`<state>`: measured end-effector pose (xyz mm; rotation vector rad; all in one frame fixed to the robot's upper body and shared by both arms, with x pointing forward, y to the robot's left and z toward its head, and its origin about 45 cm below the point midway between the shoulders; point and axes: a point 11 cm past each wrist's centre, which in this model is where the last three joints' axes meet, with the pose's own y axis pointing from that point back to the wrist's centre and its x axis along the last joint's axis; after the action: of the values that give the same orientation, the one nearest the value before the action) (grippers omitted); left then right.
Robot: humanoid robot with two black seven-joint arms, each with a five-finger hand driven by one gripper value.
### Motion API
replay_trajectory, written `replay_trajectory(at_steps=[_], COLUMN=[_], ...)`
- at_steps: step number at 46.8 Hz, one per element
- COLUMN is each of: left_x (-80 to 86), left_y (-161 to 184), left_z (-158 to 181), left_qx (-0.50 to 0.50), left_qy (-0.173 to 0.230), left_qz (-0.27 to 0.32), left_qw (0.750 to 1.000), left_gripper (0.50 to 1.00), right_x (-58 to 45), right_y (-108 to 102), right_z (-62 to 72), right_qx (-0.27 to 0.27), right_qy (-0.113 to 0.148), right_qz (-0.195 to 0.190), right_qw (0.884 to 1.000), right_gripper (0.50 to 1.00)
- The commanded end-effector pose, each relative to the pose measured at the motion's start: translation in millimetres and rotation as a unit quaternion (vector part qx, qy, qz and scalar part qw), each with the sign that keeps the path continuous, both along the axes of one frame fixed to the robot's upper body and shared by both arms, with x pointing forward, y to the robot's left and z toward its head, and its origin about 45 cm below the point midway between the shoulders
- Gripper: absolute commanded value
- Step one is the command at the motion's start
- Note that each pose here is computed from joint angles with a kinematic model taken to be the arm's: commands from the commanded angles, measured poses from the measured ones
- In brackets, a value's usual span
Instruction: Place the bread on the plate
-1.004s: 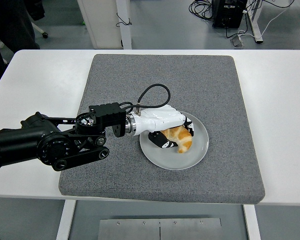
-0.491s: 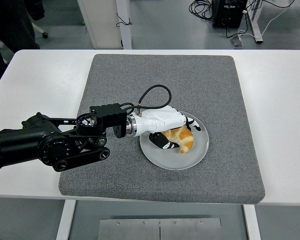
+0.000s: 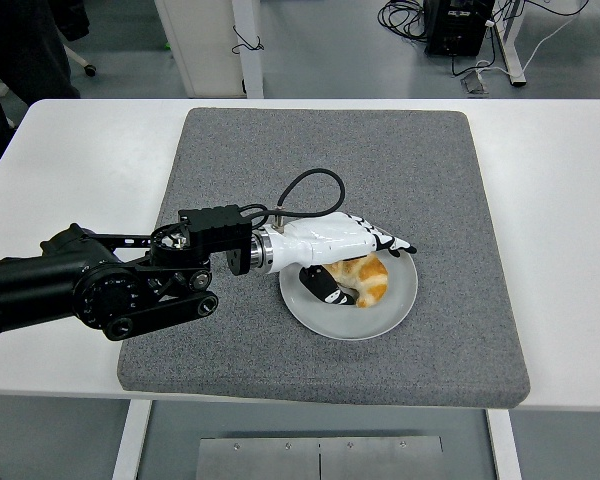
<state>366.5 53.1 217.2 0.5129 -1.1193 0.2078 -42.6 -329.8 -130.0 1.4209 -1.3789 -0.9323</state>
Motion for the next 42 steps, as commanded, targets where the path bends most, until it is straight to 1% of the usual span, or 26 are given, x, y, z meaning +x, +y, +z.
replay_trajectory(at_steps=[1,7,15,21,26,31,35,39,42], left_x=[1.3,6.2,13.3,24.6,31.3,36.4,42.2,50.8,58.1], left_y=[1,1,1,5,8,17,22,36,49], left_z=[3,12,37,57,74,84,92,98,99], left_qx=[-0.003,-0.020,-0.085,-0.142,-0.200,-0.238,-0.267,-0.305,-0.342], left_qy=[-0.002,0.000,0.018,0.041,0.073,0.106,0.123,0.144,0.169], left_qz=[-0.001,0.008,0.011,0.040,0.056,0.064,0.080,0.111,0.144], left_qw=[1.000,1.000,0.996,0.988,0.975,0.963,0.952,0.935,0.913], left_gripper=[0.895,0.907,0.913,0.921,0.922,0.924,0.925,0.931,0.945], right_x=[-0.1,-0.1,-0.1,-0.1,-0.1,-0.1,-0.1,-0.1,-0.1], right_y=[0,0,0,0,0,0,0,0,0], right_z=[0.0,0.0,0.0,0.0,0.0,0.0,0.0,0.0,0.0], right_qx=[0.001,0.000,0.000,0.000,0.000,0.000,0.000,0.001,0.000], right_qy=[0.000,0.000,0.000,0.000,0.000,0.000,0.000,0.000,0.000], right_qz=[0.000,0.000,0.000,0.000,0.000,0.000,0.000,0.000,0.000], right_qw=[1.000,1.000,1.000,1.000,1.000,1.000,1.000,1.000,1.000], right_gripper=[1.000,1.000,1.000,1.000,1.000,1.000,1.000,1.000,1.000])
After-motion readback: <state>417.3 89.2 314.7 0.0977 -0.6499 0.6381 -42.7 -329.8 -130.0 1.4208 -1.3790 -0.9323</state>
